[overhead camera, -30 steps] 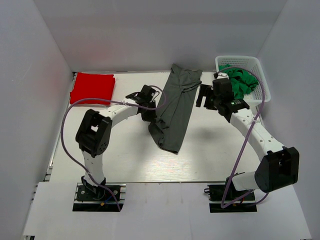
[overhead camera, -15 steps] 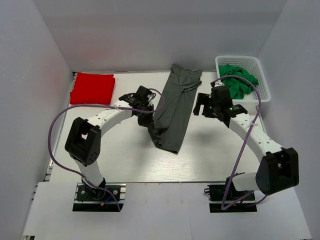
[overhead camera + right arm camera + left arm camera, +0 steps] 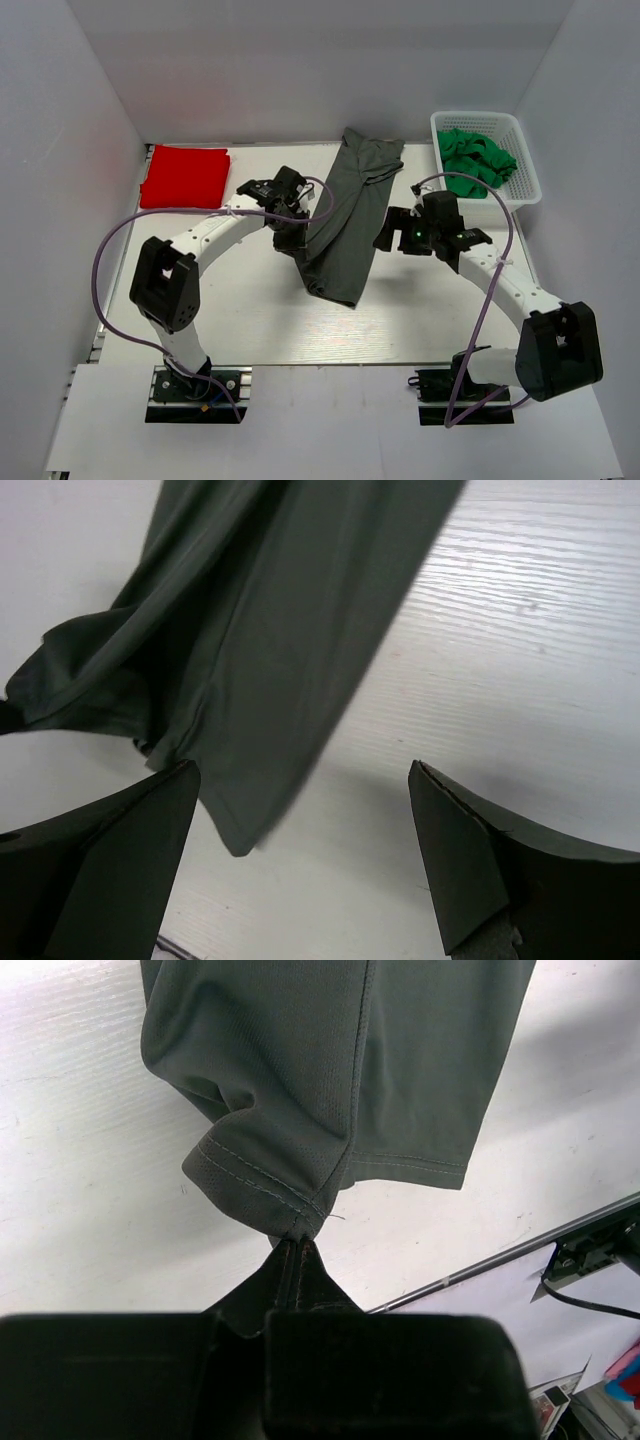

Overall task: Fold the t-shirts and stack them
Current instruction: Rotate the tshirt 90 degrees

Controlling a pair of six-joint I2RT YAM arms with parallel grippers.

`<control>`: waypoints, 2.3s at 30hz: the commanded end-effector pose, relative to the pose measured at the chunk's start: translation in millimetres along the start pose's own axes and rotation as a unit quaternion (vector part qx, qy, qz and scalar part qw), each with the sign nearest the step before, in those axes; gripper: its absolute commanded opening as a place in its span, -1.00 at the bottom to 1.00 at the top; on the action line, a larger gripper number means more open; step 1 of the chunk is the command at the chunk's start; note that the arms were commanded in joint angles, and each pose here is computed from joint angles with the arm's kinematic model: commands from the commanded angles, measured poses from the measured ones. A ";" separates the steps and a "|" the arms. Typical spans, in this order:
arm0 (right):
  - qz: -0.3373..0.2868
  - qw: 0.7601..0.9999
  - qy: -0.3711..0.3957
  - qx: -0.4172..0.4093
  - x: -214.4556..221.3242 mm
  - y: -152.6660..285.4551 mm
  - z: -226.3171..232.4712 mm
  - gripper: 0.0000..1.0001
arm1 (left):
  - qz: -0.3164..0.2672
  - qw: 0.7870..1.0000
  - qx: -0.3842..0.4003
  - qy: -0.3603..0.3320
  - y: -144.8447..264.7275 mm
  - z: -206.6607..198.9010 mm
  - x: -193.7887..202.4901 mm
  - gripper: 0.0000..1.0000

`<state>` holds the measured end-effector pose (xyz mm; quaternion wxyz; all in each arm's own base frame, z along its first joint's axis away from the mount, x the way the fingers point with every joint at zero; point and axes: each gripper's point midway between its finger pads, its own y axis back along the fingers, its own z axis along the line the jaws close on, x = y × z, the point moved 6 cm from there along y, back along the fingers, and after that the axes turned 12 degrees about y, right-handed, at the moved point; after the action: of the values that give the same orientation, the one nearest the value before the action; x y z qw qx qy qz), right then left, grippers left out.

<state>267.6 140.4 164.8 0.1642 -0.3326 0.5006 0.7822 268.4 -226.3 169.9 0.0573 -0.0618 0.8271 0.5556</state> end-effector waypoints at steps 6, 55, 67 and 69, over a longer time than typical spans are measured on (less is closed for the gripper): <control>-0.045 0.996 0.002 -0.082 -6.8 2.9 20.0 0.81 | -0.036 0.998 0.048 -0.031 27.4 -24.7 -16.8 -1.00; -0.053 0.998 0.000 -0.028 13.0 21.2 7.3 0.81 | 0.147 0.988 -0.049 -0.017 -33.7 4.2 79.8 -0.29; -0.015 0.999 -0.003 -0.051 24.8 20.4 12.9 0.81 | 0.022 0.998 -0.028 -0.042 10.2 -11.7 40.6 0.99; 0.011 0.998 -0.024 -0.064 37.7 19.9 16.3 0.81 | -0.004 0.997 -0.067 -0.025 4.7 3.8 32.8 0.99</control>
<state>237.1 138.8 164.6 0.1737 -0.3432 0.4596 0.8005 217.3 -238.6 156.4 0.0453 0.0171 0.8085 0.5865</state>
